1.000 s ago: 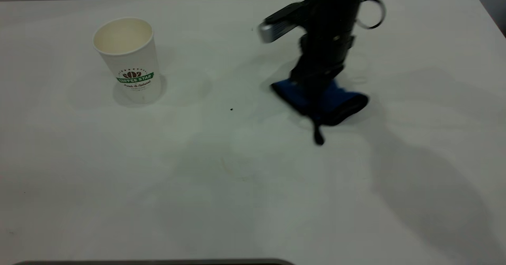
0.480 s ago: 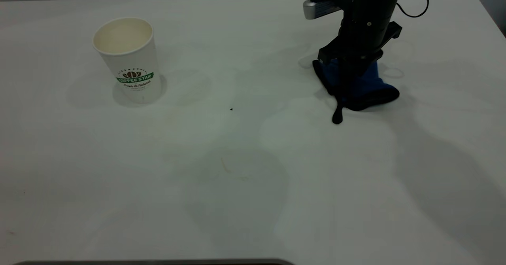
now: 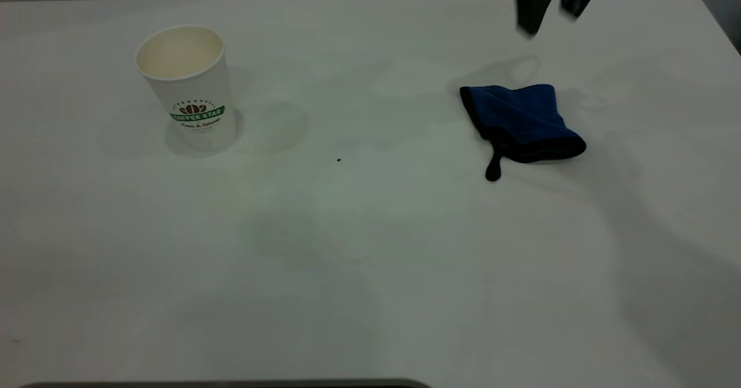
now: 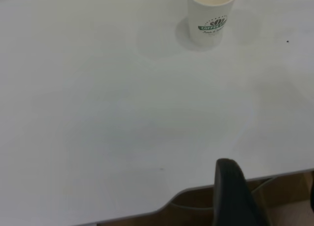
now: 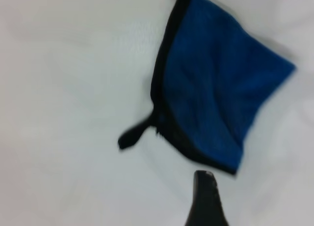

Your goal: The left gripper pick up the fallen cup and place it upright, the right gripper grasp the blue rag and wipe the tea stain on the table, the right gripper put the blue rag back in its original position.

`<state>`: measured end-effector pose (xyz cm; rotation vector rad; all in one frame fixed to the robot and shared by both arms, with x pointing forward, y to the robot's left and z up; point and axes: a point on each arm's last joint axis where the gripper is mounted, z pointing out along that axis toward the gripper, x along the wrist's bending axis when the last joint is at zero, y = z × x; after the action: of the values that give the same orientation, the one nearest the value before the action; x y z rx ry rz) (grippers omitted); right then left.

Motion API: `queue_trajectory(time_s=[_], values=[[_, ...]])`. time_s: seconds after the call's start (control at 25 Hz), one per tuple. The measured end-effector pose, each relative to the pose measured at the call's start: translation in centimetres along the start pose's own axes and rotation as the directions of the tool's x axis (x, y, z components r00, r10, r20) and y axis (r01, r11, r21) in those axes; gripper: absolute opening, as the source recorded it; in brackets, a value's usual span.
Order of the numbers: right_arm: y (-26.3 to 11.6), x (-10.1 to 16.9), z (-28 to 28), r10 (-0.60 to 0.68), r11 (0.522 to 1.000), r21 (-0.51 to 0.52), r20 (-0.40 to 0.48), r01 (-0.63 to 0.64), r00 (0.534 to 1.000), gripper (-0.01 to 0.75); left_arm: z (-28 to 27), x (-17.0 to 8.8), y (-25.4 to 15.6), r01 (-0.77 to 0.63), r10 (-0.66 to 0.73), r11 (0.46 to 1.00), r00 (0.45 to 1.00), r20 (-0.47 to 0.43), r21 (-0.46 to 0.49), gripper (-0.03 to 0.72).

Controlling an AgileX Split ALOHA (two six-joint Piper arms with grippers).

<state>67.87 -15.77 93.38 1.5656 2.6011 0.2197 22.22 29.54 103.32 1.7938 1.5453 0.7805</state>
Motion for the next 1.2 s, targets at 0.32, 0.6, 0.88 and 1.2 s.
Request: queue_trajectory(time_s=[0.32,0.6,0.88,1.2], values=[[-8.7,1.6,-9.9,0.036,0.999,-0.021,0.018,-0.036,0.999,0.542,0.0,0.0,0.0,0.000,0.000,1.000,1.000,0.000,0.000,0.428],[-20.2,3.7,-14.1,0.093,0.995,-0.031,0.020,-0.092,0.995,0.540,0.0,0.0,0.0,0.000,0.000,1.000,1.000,0.000,0.000,0.428],[-30.4,4.6,-17.8,0.190,0.970,-0.165,0.044,-0.181,0.981,0.540,0.0,0.0,0.0,0.000,0.000,1.000,1.000,0.000,0.000,0.428],[-37.9,6.7,-18.8,0.278,0.893,-0.375,0.029,-0.247,0.960,0.539,0.0,0.0,0.0,0.000,0.000,1.000,1.000,0.000,0.000,0.428]])
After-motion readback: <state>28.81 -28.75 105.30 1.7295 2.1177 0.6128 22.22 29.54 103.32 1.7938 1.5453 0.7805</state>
